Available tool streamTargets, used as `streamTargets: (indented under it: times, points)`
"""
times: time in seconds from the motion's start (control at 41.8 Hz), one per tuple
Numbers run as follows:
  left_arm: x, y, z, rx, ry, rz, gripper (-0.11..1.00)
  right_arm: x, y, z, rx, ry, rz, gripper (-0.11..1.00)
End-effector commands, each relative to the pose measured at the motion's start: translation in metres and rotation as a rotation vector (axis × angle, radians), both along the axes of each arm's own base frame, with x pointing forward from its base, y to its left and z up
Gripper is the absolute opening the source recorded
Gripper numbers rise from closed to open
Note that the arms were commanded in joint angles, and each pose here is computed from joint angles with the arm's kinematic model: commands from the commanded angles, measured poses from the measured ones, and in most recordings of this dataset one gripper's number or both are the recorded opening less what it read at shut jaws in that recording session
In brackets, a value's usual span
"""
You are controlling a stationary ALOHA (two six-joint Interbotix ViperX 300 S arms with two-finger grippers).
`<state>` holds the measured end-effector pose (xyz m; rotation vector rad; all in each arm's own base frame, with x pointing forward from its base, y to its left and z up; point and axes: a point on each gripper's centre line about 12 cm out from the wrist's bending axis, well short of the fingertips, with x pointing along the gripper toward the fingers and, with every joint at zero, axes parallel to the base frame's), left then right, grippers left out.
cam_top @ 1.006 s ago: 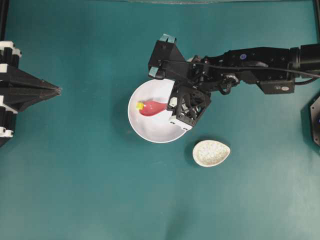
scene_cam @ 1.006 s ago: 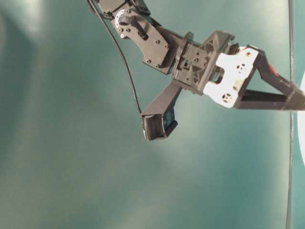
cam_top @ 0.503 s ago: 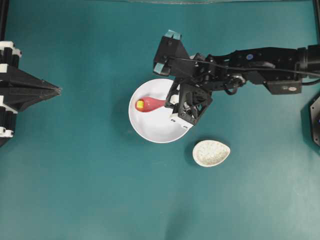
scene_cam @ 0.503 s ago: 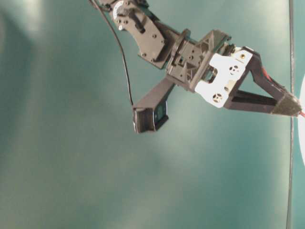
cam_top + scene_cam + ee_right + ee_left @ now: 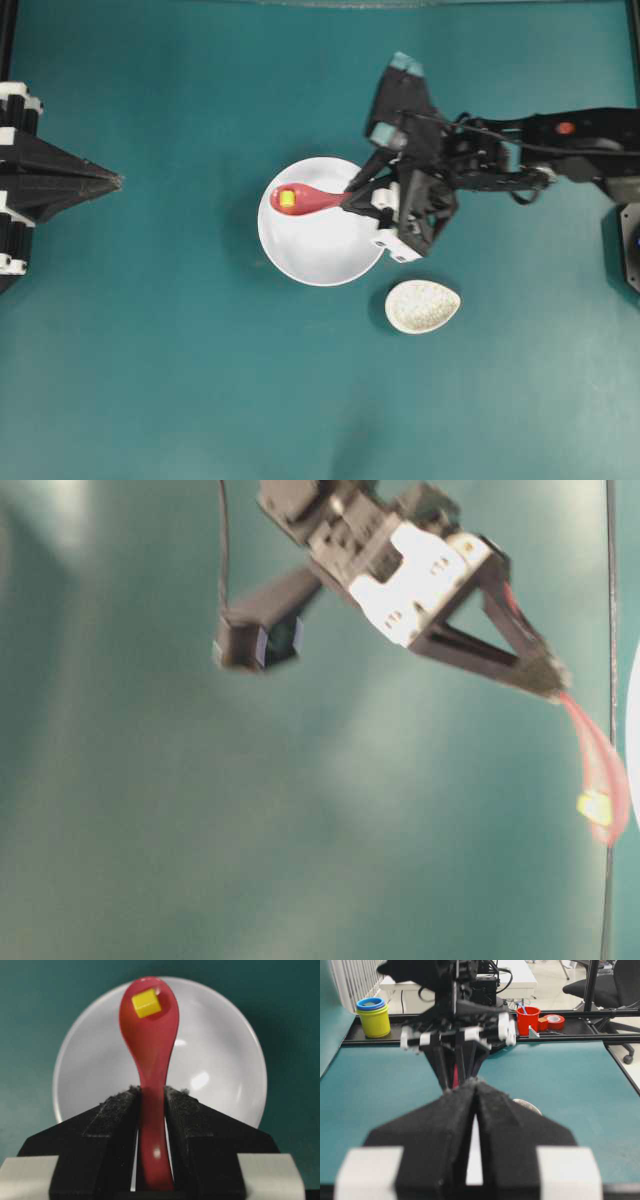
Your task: Scoop the yellow hexagonal prism block from the bowl with a spoon using the right arm.
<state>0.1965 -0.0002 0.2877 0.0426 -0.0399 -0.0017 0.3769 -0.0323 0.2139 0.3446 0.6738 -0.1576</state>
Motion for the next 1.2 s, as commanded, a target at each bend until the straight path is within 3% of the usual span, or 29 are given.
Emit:
streamTargets:
  times: [0.0,0.431,1.174]
  points:
    - [0.002,0.000,0.009,0.003,-0.021,0.001,0.00,-0.008,0.001,0.026,-0.010,-0.097,-0.006,0.24]
    - [0.002,0.000,0.009,0.003,-0.018,0.000,0.00,-0.044,0.004,0.067,-0.034,-0.240,-0.008,0.24]
    - [0.002,0.000,0.005,0.002,0.018,0.002,0.00,-0.045,0.004,0.069,-0.034,-0.256,-0.013,0.24]
